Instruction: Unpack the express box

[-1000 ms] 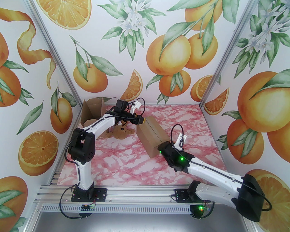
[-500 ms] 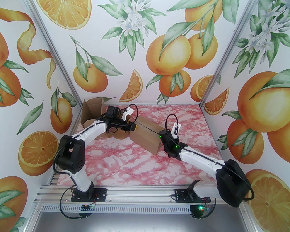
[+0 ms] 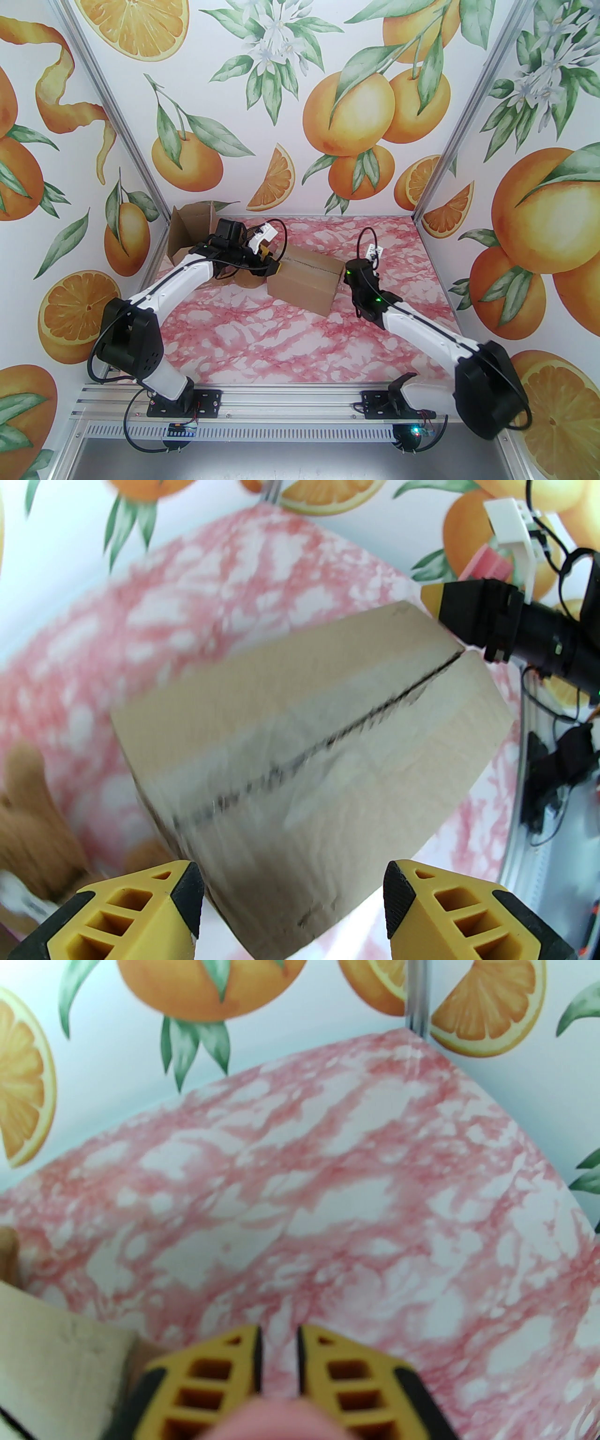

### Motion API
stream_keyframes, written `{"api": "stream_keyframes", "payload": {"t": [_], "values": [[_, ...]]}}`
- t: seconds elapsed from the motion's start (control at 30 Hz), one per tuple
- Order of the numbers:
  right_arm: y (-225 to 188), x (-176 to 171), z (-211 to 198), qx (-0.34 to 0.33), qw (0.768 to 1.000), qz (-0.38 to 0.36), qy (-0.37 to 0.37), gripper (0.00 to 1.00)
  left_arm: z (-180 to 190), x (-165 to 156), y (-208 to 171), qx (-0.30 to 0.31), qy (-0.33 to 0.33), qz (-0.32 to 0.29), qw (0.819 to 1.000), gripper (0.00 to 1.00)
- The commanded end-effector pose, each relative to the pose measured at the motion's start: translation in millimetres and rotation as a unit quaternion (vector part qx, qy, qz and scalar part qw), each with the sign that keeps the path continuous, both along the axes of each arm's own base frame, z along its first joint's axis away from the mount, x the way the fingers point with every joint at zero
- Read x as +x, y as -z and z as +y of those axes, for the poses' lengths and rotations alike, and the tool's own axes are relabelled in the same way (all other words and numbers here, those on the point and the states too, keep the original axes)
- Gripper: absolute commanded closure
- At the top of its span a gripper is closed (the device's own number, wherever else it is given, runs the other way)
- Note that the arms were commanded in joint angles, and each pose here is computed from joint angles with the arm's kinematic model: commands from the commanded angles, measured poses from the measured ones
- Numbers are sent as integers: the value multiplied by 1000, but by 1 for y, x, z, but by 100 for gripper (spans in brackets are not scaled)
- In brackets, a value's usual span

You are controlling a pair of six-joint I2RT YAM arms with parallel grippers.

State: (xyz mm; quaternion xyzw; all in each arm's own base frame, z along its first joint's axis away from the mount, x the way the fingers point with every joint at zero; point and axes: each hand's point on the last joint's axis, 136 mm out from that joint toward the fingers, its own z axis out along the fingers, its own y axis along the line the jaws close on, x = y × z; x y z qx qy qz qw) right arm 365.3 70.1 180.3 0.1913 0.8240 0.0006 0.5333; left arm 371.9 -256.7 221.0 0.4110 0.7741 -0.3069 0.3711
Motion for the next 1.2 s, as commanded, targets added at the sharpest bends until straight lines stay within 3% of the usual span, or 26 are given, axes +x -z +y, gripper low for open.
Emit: {"api": "stream_keyframes", "payload": {"t": [0.0, 0.13, 0.27, 0.33, 0.4, 0.53, 0.8, 1.17], "values": [[-12, -8, -9, 2, 1000, -18, 6, 100, -7, 0, -39, 14, 68, -111, 991, 32], [-20, -15, -12, 26, 999, -32, 10, 100, -29, -14, -47, 18, 148, -169, 974, 29], [-40, -16, -7, 79, 994, -69, 9, 100, -54, -48, -30, 60, 256, -237, 935, 25], [-51, -16, -5, 99, 991, -84, 10, 100, -59, -58, -23, 66, 286, -264, 919, 17], [-60, -17, -2, 115, 988, -101, 14, 100, -67, -66, -23, 62, 306, -297, 902, 1], [-76, -18, 7, 140, 980, -139, 12, 100, -86, -76, -17, 72, 341, -345, 872, 0], [-79, -26, 9, 181, 965, -187, 14, 100, -113, -79, -1, 86, 390, -354, 846, 0], [-81, -29, 12, 215, 952, -217, 6, 100, -119, -71, 11, 95, 385, -359, 845, 0]]}}
